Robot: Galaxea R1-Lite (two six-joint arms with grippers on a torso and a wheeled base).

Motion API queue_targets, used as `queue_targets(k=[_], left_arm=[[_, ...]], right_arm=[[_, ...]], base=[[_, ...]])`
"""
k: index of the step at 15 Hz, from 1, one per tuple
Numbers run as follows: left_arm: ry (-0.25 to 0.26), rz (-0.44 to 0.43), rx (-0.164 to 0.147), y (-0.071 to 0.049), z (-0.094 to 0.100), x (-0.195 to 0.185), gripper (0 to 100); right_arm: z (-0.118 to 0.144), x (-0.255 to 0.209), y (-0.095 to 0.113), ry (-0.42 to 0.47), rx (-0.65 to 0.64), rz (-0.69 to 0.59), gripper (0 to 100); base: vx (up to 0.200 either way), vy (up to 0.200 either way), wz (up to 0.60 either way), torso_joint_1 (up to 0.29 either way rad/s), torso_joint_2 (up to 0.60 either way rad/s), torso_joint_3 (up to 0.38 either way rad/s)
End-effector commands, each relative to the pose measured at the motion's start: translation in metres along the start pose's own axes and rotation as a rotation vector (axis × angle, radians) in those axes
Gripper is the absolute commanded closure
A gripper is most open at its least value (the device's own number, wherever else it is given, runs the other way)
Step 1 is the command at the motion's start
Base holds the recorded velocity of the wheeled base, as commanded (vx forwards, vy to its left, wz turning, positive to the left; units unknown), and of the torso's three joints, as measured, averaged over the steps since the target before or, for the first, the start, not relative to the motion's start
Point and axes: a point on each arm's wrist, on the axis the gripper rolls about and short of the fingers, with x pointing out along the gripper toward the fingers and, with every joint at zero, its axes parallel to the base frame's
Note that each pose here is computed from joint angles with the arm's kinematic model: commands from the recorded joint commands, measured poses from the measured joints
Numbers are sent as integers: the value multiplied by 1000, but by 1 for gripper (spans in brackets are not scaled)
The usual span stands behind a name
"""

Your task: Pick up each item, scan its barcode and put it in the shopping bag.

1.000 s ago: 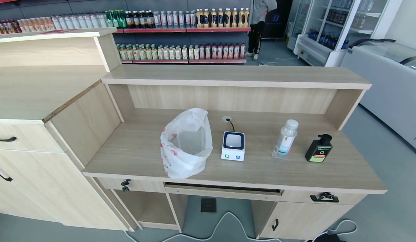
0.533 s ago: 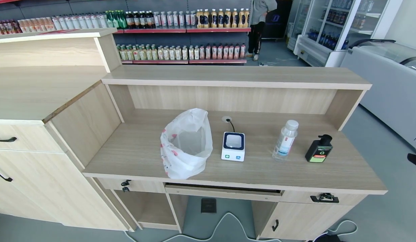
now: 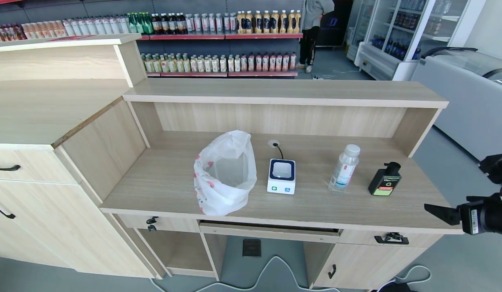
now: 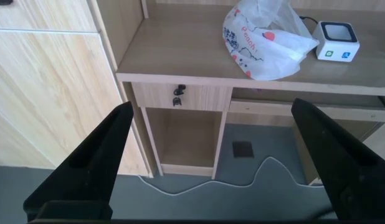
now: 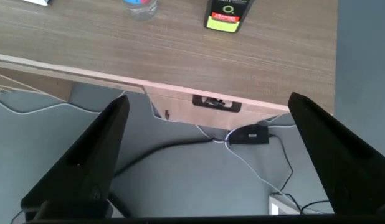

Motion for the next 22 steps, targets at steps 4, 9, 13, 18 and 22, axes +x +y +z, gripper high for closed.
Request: queue_targets(k=[4, 9, 13, 18, 22], left_arm=[[1, 1, 0, 0, 0, 0, 0], [1, 0, 0, 0, 0, 0, 0], [1, 0, 0, 0, 0, 0, 0], [1, 1, 0, 0, 0, 0, 0], [1, 1, 0, 0, 0, 0, 0]], right_arm=[[-19, 97, -22, -15, -17, 35, 0], [6, 152, 2, -130, -78, 242, 0], [14, 177, 31, -190, -116, 334, 0], [-3, 202, 36, -206, -131, 335, 0], [-4, 221, 45, -245, -143, 351, 0]], base=[[0, 0, 0, 0, 0, 0], [0, 0, 0, 0, 0, 0], [0, 0, 0, 0, 0, 0], [0, 0, 0, 0, 0, 0], [0, 0, 0, 0, 0, 0]])
